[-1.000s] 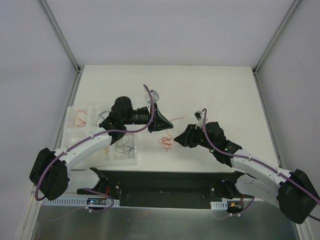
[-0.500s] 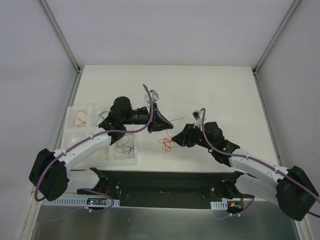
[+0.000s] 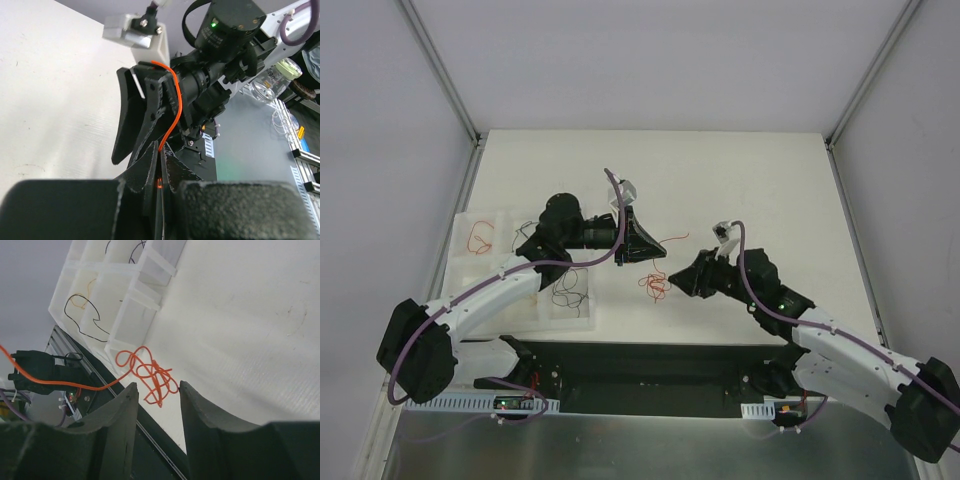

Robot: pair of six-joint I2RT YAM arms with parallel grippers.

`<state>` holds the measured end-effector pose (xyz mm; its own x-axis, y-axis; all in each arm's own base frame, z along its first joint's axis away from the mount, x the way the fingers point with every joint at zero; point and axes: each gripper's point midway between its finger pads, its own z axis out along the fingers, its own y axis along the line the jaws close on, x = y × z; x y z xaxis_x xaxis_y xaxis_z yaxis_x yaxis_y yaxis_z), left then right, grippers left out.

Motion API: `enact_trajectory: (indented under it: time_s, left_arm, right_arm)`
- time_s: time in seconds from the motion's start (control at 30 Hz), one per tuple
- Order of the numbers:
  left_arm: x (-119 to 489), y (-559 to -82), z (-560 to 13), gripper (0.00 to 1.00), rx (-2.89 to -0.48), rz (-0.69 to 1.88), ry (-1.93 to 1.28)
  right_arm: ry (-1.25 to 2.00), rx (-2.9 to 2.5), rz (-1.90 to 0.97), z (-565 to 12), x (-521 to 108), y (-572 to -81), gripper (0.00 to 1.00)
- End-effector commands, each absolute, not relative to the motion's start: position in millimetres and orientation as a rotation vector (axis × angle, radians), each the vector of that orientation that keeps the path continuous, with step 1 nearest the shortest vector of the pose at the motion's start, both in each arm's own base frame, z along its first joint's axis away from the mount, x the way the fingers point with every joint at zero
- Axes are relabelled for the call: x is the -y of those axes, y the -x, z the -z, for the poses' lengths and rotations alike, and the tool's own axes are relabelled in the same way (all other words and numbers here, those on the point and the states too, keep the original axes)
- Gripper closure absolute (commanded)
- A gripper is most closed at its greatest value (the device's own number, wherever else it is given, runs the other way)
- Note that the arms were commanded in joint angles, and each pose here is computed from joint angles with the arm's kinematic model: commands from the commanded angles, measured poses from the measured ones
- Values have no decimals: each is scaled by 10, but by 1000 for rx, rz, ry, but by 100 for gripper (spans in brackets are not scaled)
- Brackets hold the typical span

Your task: Untangle the cables

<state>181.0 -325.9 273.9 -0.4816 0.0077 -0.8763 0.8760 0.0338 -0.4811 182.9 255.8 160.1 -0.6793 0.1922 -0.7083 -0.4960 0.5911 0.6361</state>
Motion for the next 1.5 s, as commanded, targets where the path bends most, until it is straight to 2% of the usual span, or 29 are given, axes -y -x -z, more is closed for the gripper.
enact_trajectory:
  time_s: [0.0, 0.17, 0.27, 0.4, 0.57, 0.7, 0.8, 1.0, 1.07, 1.13, 1.23, 1.37, 1.47]
  left_arm:
    - [3239, -1699, -3065, 100, -1446, 1546, -973]
    - [3235, -1686, -3076, 100, -1441, 1549, -977]
    - [3233, -1684, -3080, 100, -1438, 1549, -977]
    - [3203, -1695, -3121, 100, -1425, 1514, -972]
    - [2921, -1986, -3217, 100, -1400, 1182, -826]
    - [2430, -2342, -3332, 100, -1379, 856, -561]
    - [1956, -2550, -3387, 100, -1374, 629, -350]
    - [1675, -2498, -3534, 100, -1307, 544, -272]
    - [1626, -2481, -3569, 100, -1292, 533, -259]
    - [1608, -2440, -3613, 100, -1267, 541, -258]
    - [1626, -2390, -3655, 100, -1251, 559, -277]
    - [1629, -2376, -3675, 100, -1244, 563, -284]
    - [1769, -2357, -3621, 100, -1273, 624, -328]
  right_arm:
    - [300, -2011, -1187, -1644, -2727, -1826, 60]
    - [340, -2023, -1214, -1612, -2873, -1804, 65]
    - [334, -2028, -1205, -1595, -2889, -1817, 76]
    - [277, -2075, -1084, -1455, -2746, -1903, 100]
    - [-133, -2248, -553, -814, -1865, -2131, 100]
    - [-356, -2318, -381, -486, -1388, -2121, 100]
    - [-389, -2363, -304, -368, -1208, -2108, 100]
    - [-365, -2402, -112, -371, -995, -2120, 100]
    - [-377, -2399, -31, -376, -899, -2140, 93]
    - [-385, -2390, 9, -378, -844, -2174, 76]
    - [-420, -2392, 75, -367, -736, -2228, 59]
    - [-376, -2414, 79, -397, -746, -2296, 49]
    - [-137, -2401, -179, -524, -1189, -2387, 43]
